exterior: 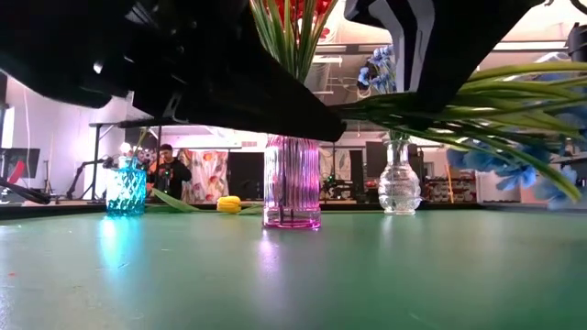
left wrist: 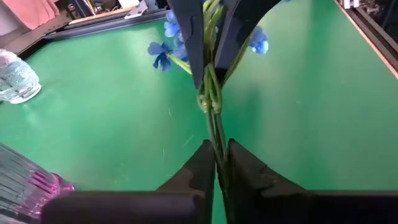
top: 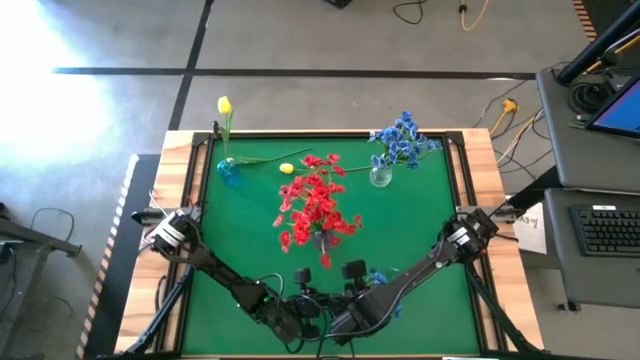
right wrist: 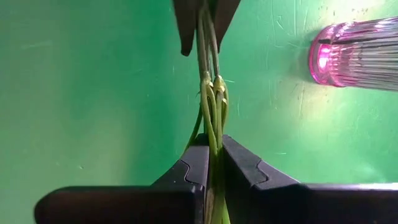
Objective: Sort flowers into vase by color
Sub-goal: Put the blue flowers into the transparent vase
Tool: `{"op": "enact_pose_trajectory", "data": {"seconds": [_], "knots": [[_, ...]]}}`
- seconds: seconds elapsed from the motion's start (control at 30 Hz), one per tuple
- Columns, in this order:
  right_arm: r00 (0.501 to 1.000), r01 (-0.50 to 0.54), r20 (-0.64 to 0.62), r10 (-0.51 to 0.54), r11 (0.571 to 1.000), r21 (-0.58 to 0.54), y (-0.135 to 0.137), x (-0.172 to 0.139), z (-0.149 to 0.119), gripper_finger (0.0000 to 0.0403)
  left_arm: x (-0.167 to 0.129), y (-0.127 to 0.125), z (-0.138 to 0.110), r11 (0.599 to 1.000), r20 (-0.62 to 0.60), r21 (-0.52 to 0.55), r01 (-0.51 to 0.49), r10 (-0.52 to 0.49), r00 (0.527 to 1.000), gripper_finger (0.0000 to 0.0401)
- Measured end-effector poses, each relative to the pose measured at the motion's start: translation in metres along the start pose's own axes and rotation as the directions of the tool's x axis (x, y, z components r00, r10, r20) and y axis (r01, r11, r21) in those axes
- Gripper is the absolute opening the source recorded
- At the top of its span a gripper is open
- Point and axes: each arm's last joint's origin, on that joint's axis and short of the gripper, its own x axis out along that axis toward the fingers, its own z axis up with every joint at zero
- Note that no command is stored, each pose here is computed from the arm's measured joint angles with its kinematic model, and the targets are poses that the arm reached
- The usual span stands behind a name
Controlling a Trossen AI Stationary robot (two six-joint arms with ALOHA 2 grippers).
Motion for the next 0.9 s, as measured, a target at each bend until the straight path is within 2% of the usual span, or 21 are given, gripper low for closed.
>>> {"op": "enact_pose_trajectory", "data": {"seconds": [0.17, 0.47, 0.6, 0.7, 0.8, 0.9], "knots": [[1.0, -0.002, 0.002, 0.002, 1.0, 0.002, 0.0, -0.001, 0.001, 0.0045, -0.001, 0.001, 0.0, 1.0, -0.004, -0.003, -0.001, 0.001, 1.0, 0.0003], [0.998, 0.029, 0.061, -0.031, 0.999, 0.029, -0.006, -0.018, 0.005, 0.0177, -0.006, 0.004, -0.019, 0.999, 0.0, -0.055, -0.003, 0.003, 1.0, 0.0], [0.992, 0.048, 0.114, -0.059, 0.995, 0.089, -0.013, -0.042, 0.003, 0.0212, -0.012, 0.005, -0.025, 0.996, 0.061, -0.09, -0.005, 0.01, 0.998, 0.0], [0.984, 0.018, 0.174, -0.043, 0.99, 0.141, -0.015, -0.066, -0.002, 0.0224, -0.015, 0.007, -0.03, 0.992, 0.106, -0.129, 0.015, -0.001, 0.994, 0.0], [0.97, -0.009, 0.242, -0.032, 0.986, 0.166, -0.012, -0.093, -0.015, 0.023, -0.022, 0.009, -0.031, 0.985, 0.187, -0.169, 0.035, -0.003, 0.982, 0.0], [0.935, 0.004, 0.348, -0.074, 0.98, 0.198, -0.004, -0.125, -0.035, 0.023, -0.035, 0.014, -0.032, 0.977, 0.309, -0.2, 0.078, -0.012, 0.951, 0.0]]}}
